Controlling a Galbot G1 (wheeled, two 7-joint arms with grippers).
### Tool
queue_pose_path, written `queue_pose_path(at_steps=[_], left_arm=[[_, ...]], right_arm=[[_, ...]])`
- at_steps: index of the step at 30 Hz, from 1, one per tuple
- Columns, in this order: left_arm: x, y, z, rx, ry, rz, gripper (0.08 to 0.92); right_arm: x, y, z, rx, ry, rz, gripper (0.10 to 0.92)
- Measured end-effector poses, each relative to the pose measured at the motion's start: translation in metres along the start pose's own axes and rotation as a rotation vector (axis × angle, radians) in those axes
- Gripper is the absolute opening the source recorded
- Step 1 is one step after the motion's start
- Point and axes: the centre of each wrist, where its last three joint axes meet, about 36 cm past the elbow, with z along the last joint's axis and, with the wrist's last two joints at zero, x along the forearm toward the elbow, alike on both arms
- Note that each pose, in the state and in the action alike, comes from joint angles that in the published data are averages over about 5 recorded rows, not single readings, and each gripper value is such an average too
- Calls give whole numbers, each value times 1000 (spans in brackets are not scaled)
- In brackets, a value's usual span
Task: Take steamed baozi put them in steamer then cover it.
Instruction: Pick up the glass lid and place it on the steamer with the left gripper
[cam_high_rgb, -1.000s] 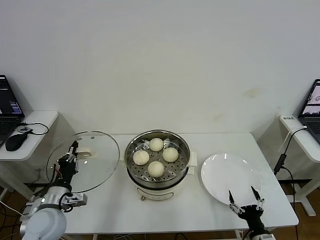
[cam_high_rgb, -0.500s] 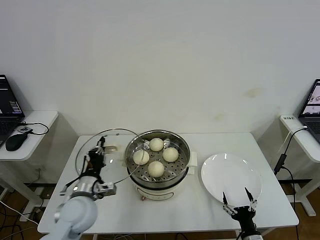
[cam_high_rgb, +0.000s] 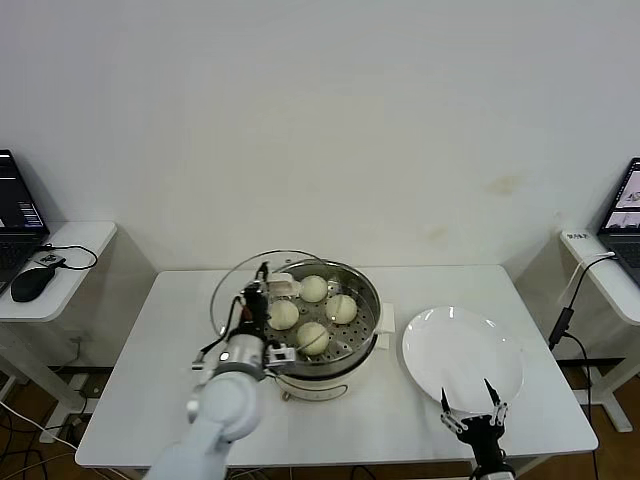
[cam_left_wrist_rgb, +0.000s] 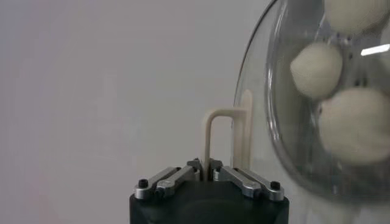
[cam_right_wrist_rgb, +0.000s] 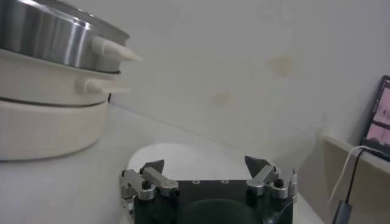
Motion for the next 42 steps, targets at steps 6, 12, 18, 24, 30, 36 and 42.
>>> queue_pose_path(at_steps=[6,12,18,24,30,36,42], left_arm=[[-4,-9,-30,-7,-17,8,148],[-8,-15,-48,-22,-24,7,148],[-10,-21,-61,-36,-29,12,148],[-13,-26,-67,-49,-29,17,148],[-13,-31,-69,-54,-28,26,148],[-10,-34,-72,-53,-30,34,148],[-10,-34,-72,-52,-29,33,206]], right_arm=[[0,3,3,5,5,-3,823],[-1,6,5,8,9,-10,823],[0,8,5,10,11,-16,823],[1,11,7,11,13,-23,823],[2,12,8,12,14,-26,823],[2,13,9,13,15,-32,823],[2,14,9,14,15,-38,823]])
